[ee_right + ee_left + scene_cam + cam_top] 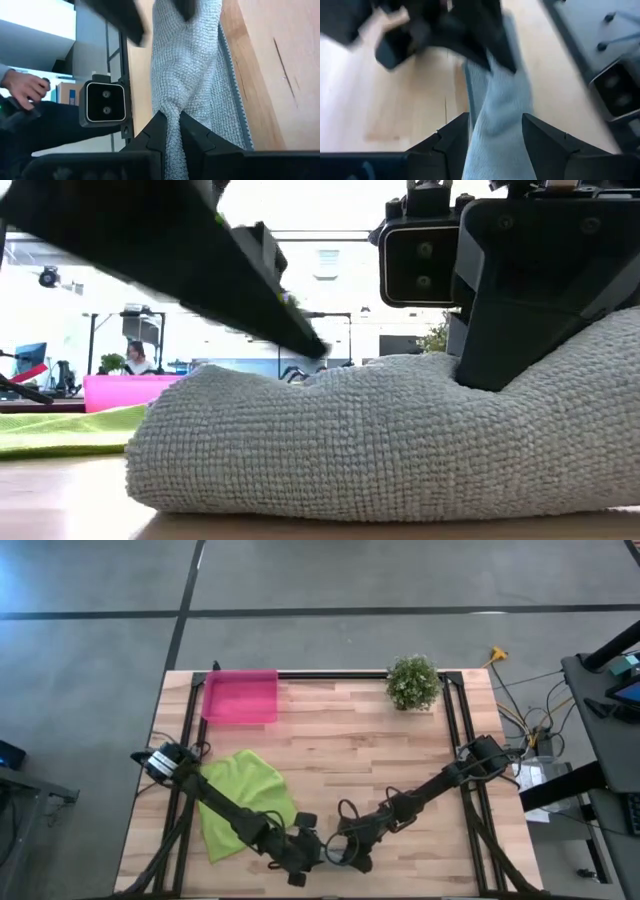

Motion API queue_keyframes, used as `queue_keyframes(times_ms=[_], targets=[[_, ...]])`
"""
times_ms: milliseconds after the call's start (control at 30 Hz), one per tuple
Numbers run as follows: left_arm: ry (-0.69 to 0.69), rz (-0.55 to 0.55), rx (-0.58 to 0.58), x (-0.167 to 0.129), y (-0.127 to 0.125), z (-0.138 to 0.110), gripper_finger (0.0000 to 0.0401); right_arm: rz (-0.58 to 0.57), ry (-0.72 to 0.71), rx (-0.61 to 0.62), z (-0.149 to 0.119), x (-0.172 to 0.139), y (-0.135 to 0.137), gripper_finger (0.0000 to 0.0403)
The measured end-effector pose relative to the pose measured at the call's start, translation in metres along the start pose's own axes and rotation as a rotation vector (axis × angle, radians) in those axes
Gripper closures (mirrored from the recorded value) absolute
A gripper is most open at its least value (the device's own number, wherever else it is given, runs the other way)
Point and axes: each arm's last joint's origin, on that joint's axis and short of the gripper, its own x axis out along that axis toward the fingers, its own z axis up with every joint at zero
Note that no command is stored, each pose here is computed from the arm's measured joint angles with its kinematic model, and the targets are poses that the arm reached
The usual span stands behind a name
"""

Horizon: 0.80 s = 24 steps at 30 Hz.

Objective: Roll microfiber towels into tight, uniform cylinder then place into a basket
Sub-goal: Roll the blue microfiber cloth

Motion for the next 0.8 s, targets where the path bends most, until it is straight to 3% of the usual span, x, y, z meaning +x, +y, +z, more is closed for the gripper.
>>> queue_keyframes(times_ms=[233,367,467,800], targets=[[-0.128,-0.037,-0.095,-0.02,0.008,0.027,0.0234,-0.001,0.003,-0.024,-0.001,0.0,0.0,0.0374],[0.035,-0.24,-0.325,0.007,0.023,0.016,0.0234,-0.004,0.005,-0.031,-0.001,0.0,0.0,0.0374],[0.156,-0.314,-0.422,0.027,0.032,-0.001,0.0235,-0.004,0.005,-0.032,-0.001,0.0,0.0,0.0374],[0.139,-0.289,-0.456,0.025,0.045,0.009,0.0234,-0.006,0.003,-0.038,-0.004,0.001,0.002,0.0374]])
